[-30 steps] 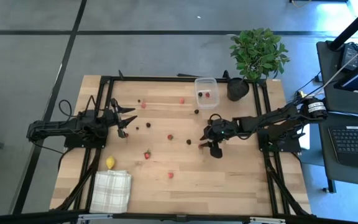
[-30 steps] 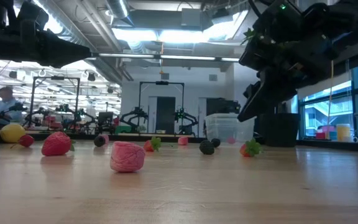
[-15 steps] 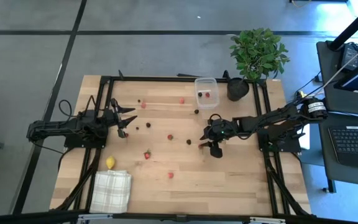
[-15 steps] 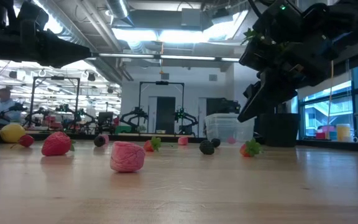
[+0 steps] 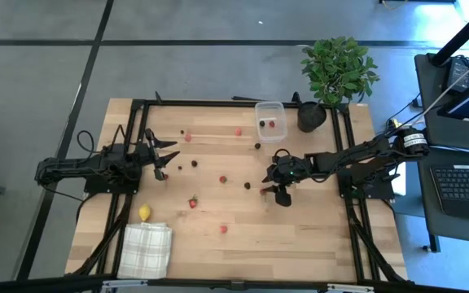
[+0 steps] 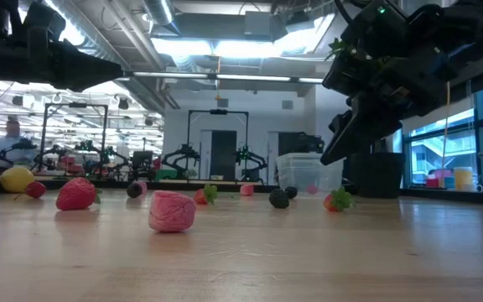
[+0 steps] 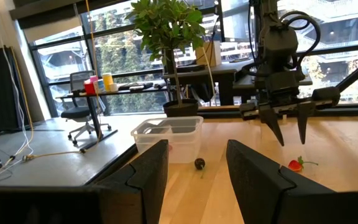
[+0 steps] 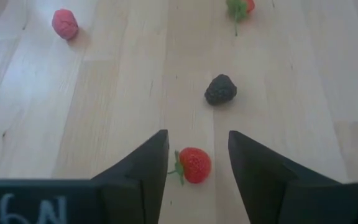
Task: Pick and placing Produce into tupperware
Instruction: Put the right strawberry into the transparent bin
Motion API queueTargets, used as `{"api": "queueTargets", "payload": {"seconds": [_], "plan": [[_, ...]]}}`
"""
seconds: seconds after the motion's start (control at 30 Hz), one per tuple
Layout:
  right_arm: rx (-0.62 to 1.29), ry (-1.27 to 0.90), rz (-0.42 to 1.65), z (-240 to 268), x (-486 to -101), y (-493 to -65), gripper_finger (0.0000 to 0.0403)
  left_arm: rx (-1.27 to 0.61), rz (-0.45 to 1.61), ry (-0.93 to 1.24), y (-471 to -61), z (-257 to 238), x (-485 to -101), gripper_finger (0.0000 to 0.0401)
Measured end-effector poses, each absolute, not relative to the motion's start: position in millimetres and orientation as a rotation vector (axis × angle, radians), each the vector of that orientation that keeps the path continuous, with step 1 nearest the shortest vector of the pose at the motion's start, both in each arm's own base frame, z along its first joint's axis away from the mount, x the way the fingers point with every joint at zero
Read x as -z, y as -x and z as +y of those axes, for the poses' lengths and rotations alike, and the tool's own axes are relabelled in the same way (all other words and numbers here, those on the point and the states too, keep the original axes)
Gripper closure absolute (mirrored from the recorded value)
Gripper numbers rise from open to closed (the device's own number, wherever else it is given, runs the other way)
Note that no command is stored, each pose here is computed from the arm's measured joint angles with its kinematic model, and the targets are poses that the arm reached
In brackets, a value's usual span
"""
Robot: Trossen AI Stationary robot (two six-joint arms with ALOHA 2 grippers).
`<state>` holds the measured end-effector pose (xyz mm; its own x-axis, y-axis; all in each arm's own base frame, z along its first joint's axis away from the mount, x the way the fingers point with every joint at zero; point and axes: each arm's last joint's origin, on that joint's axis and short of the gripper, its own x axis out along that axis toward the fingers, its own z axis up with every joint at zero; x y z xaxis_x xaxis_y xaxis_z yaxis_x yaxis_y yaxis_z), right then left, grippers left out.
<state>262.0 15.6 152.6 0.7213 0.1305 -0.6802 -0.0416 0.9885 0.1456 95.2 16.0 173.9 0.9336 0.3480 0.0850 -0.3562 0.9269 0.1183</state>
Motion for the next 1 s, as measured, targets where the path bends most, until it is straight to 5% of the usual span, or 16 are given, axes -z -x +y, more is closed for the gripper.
{"api": "queueTargets", "payload": {"seconds": [1.0], "plan": [[-0.054,-0.219,0.694,12.3,-158.9,-267.5,0.0212,-0.361,-0.063,-0.133,-95.2,16.0,-174.0,0.0244]]}}
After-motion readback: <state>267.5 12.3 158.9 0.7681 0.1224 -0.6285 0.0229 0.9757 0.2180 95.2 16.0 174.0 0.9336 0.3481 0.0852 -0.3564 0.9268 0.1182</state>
